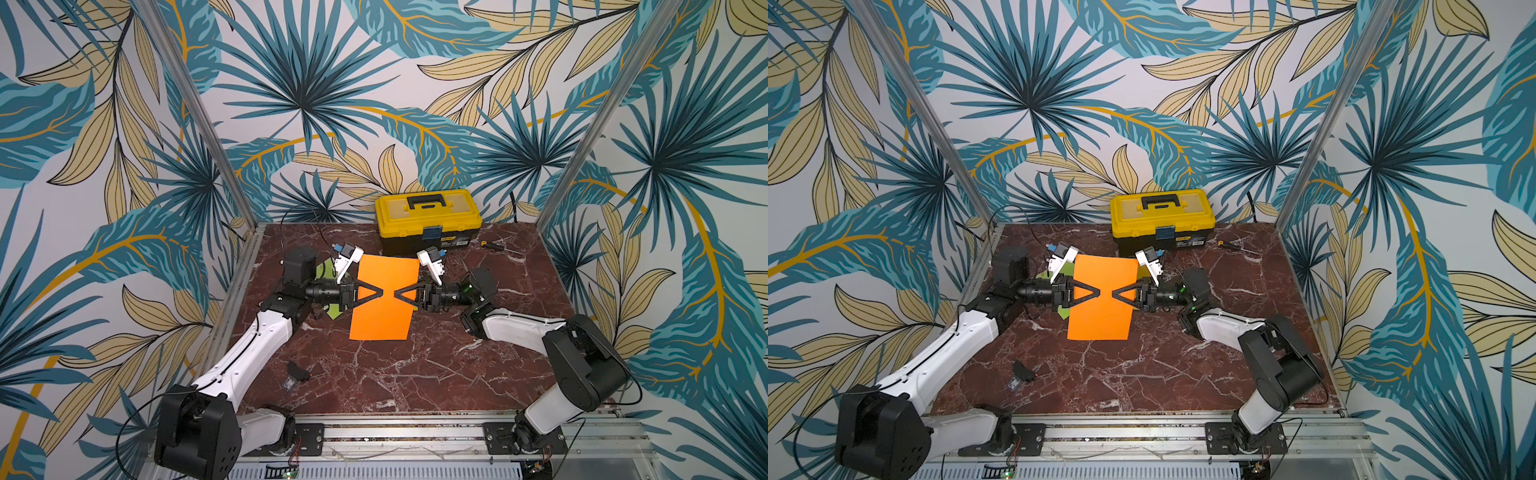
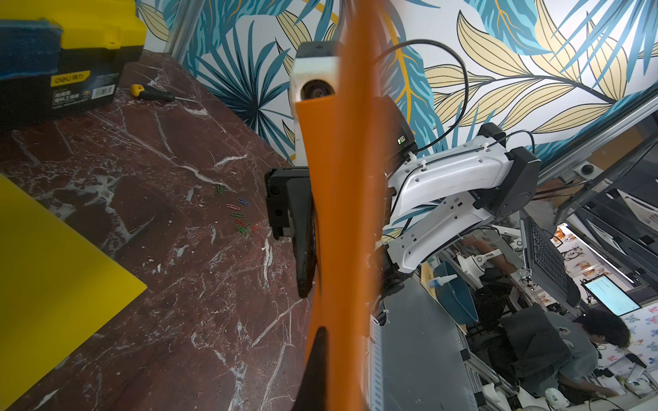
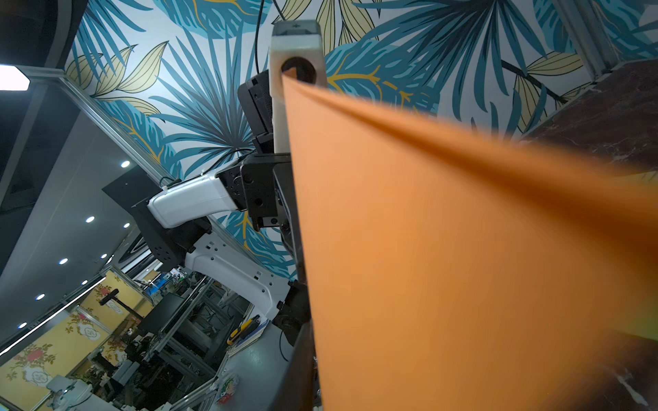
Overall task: Unclip the paperclips from the documents
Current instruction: Place the document at the document.
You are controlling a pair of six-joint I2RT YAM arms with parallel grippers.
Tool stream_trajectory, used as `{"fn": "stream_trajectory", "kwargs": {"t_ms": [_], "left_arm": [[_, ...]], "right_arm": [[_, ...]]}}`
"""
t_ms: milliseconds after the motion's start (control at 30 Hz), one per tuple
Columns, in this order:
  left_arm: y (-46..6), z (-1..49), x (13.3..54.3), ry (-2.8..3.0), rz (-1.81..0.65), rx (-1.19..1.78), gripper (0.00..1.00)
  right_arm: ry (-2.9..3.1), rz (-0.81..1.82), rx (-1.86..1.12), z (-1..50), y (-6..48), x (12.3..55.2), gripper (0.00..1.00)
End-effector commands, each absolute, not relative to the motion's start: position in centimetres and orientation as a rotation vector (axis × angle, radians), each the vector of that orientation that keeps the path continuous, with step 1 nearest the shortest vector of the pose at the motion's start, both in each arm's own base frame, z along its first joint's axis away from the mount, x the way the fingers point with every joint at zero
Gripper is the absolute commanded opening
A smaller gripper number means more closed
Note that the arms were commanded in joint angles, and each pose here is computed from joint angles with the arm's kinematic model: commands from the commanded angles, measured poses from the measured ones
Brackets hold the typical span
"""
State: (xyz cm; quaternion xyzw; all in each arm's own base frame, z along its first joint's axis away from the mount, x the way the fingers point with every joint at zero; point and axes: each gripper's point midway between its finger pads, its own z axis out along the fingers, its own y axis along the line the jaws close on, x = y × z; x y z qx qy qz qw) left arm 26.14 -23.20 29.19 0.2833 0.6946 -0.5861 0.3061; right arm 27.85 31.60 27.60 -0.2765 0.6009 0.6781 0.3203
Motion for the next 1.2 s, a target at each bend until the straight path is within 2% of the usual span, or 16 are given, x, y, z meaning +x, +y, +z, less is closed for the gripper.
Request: {"fn": "stream_trajectory", "kwargs": {"t_ms": [0,167,233,567,667,800,1167], "left_arm": [[-22.8,29.6,26.1,1.800,-1.510,0.767,0.00],[-22.8,29.4,26.2,1.810,-1.499,0.753,0.00],[-22.7,29.3,26.3,1.814,-1.490,0.743,0.06],[-20.6,28.3,27.9,1.858,-1.345,0.591,0.60],[-19.5,27.1,29.1,1.893,-1.230,0.491,0.68],[-17.8,25.4,30.4,1.949,-1.081,0.363,0.74],[-13.3,21.0,32.7,2.131,-0.746,0.100,0.75]], "right_arm": [[1.581,1.761,-0.734,27.7,31.3,27.5,0.08],[1.609,1.747,-0.728,27.3,31.3,27.8,0.04],[1.631,1.734,-0.717,26.9,31.1,28.1,0.03],[1.833,1.606,-0.681,24.0,29.4,30.0,0.02],[1.928,1.545,-0.662,22.6,28.6,30.9,0.02],[2.062,1.476,-0.583,20.3,27.2,32.9,0.02],[2.390,1.301,-0.323,12.4,23.2,38.6,0.01]]}}
